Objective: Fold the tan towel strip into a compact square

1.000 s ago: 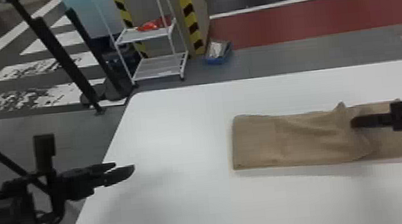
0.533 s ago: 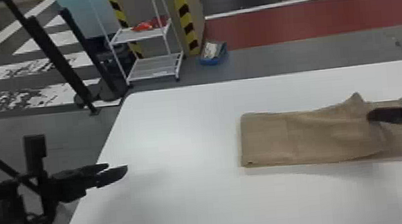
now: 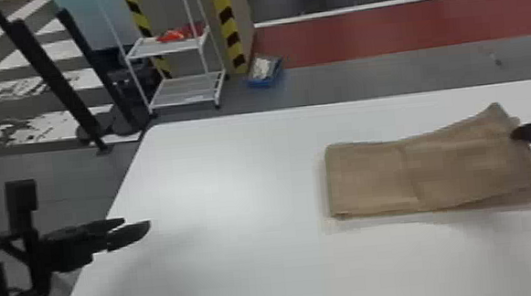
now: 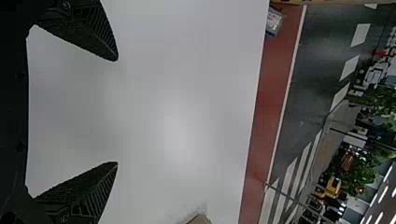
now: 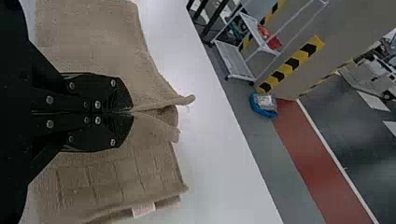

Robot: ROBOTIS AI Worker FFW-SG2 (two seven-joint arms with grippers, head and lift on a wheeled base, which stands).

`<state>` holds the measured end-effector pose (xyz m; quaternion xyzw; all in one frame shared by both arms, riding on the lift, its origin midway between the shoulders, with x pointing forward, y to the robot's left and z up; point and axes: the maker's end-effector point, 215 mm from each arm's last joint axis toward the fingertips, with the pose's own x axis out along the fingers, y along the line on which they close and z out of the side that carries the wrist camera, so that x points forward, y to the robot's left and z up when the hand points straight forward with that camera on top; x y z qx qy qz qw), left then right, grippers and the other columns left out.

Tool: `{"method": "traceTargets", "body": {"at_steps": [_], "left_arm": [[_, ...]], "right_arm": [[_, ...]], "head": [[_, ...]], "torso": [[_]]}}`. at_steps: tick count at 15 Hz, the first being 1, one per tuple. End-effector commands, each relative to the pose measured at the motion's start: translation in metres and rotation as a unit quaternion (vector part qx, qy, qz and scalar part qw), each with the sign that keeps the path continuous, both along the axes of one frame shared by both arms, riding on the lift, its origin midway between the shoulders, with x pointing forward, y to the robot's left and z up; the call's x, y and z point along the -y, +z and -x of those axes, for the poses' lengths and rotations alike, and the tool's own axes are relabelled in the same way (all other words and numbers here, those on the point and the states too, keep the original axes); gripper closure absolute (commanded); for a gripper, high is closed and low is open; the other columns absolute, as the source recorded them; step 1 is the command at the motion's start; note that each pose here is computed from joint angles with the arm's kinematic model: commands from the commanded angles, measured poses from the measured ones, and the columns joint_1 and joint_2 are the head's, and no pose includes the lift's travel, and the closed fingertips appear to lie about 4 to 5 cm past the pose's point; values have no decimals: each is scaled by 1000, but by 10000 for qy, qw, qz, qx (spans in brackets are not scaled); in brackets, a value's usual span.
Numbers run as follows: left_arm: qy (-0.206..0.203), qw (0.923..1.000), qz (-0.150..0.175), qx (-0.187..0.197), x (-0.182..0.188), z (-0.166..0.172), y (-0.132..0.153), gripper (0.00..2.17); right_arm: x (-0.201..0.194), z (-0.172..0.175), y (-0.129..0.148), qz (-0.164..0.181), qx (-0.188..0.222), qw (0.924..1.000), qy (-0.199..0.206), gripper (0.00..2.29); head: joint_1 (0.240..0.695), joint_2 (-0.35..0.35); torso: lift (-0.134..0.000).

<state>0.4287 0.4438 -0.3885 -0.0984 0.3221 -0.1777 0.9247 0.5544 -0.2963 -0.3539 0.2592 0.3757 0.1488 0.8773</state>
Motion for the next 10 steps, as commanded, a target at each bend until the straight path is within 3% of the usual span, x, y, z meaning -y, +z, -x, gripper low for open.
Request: {"method": "traceTargets", "body": {"at_steps": [1,5,7,9,10], "left_arm": [[5,10000,-6,3,-2,7,2,87],[-19,10000,10,-38,4,13,2,87],[-11,10000,-12,-59,5,15,1,87],[-31,10000,-9,-56,8,14,0,87],[-24,10000,6,-58,9,14,-1,87]], "right_arm": [[26,9,-21,204,-157,9996,-142,1170],[23,7,-45,337,-363,9988,-65,1170],[31,6,-35,260,-363,9989,-117,1170],[79,7,-9,250,-248,9985,-417,1170],[87,12,-14,354,-312,9980,-419,1170]], "head": [[695,178],[695,139],[695,138],[695,128],[695,128]], "torso": [[-128],[-128],[-128],[-128],[-128]]}}
